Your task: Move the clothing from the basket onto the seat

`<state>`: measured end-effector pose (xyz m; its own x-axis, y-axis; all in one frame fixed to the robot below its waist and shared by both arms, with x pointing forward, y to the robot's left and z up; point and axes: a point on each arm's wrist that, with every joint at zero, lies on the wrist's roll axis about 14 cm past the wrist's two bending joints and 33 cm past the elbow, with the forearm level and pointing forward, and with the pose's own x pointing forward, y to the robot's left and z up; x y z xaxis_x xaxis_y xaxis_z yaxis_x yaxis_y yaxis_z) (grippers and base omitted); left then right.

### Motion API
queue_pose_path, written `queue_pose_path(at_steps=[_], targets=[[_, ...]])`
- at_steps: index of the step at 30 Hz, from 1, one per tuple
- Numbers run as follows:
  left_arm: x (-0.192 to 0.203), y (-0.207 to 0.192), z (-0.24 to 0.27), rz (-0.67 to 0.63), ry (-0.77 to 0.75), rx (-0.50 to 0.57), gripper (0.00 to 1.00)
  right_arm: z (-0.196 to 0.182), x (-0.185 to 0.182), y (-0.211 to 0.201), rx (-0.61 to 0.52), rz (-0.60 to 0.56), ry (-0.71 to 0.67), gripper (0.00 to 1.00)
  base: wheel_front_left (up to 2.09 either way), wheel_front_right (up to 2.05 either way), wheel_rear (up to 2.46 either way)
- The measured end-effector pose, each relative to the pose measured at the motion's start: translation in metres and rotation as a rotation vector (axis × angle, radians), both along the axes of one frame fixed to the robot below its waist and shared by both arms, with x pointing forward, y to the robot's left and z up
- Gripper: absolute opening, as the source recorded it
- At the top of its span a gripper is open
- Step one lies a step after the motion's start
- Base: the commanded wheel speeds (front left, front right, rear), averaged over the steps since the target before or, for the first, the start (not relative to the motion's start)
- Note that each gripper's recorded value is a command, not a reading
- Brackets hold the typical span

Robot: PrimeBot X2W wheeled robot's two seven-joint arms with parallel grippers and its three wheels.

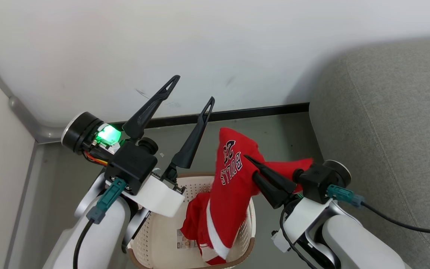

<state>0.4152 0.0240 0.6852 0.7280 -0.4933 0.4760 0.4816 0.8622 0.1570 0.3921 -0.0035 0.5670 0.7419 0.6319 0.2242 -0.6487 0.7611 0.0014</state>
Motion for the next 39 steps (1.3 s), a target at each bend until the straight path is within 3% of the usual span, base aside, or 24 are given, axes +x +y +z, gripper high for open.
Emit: queue_pose_path(at_steps=[16, 39], targets=[[0.003, -0.014, -0.009, -0.042, 0.038, 0.001, 1.00, 0.006, 0.019, -0.041, 0.012, -0.134, -0.013, 0.00, 0.00, 0.00, 0.00], [0.000, -0.084, -0.031, -0.266, 0.118, 0.004, 1.00, 0.008, 0.013, -0.113, 0.016, -0.367, -0.032, 0.00, 0.00, 0.00, 0.00]])
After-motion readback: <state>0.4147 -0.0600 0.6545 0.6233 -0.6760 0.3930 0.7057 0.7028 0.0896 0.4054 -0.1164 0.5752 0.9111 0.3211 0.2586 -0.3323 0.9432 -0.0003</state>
